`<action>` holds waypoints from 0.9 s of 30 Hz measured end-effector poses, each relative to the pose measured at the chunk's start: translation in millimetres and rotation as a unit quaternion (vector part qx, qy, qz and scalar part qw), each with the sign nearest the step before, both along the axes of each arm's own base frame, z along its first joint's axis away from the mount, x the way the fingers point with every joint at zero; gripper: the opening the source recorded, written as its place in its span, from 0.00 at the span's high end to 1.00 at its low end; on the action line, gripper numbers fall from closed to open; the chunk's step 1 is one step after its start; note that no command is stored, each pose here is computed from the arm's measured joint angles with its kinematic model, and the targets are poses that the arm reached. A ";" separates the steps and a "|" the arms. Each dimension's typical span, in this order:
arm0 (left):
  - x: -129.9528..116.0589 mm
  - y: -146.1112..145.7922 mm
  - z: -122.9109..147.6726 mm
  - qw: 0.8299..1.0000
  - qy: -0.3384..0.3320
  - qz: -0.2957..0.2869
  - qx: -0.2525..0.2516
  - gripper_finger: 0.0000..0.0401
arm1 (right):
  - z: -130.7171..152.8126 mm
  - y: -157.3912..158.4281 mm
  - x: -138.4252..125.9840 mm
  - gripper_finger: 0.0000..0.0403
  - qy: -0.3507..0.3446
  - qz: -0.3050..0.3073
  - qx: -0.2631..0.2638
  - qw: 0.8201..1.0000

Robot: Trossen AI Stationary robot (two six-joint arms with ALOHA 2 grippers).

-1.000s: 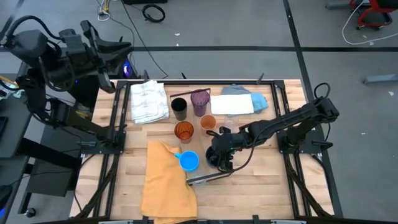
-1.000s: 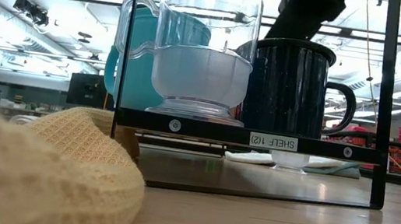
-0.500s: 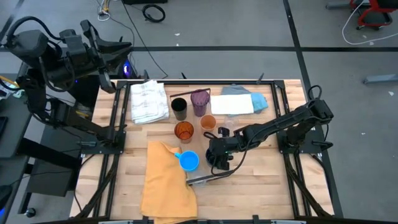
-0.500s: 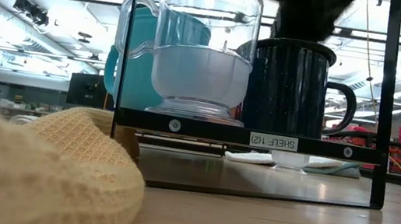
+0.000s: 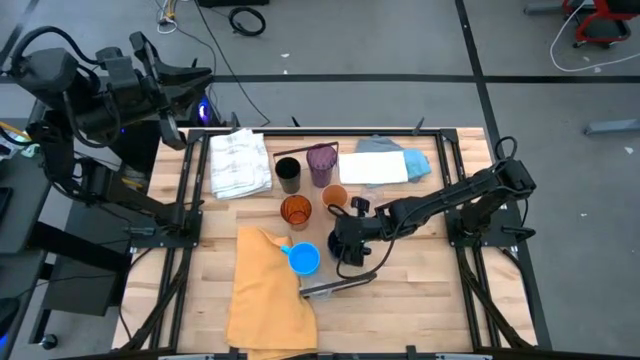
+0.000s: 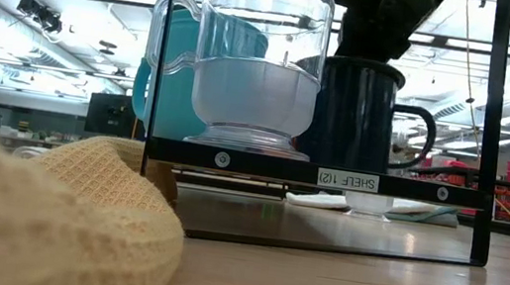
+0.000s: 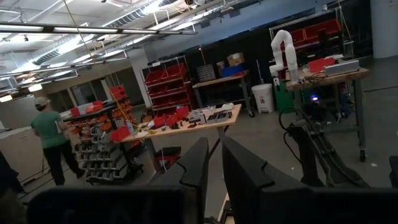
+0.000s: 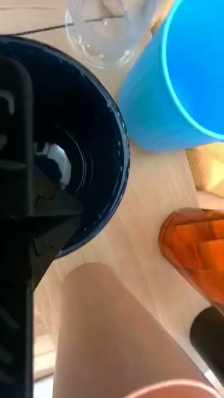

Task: Stack small to large cups/mugs on shelf
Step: Adjust the dark blue mug on the shelf, then adjust the transparent mug on the shelf

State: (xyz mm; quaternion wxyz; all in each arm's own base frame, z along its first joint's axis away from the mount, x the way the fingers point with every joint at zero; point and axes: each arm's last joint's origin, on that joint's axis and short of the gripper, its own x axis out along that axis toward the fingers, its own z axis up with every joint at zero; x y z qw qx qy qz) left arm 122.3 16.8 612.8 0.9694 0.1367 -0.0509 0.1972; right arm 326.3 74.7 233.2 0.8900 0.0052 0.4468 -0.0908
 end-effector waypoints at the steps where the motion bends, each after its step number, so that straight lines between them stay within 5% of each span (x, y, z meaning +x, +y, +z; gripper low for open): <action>1: 0.0 0.0 0.0 1.000 0.000 0.000 0.000 0.86 | 0.1 -0.3 0.2 1.00 -0.002 -0.002 -0.001 1.000; 27: 0.3 0.1 -1.7 1.000 0.009 0.000 0.000 0.89 | 2.2 -16.5 6.1 1.00 -0.012 -0.004 0.009 1.000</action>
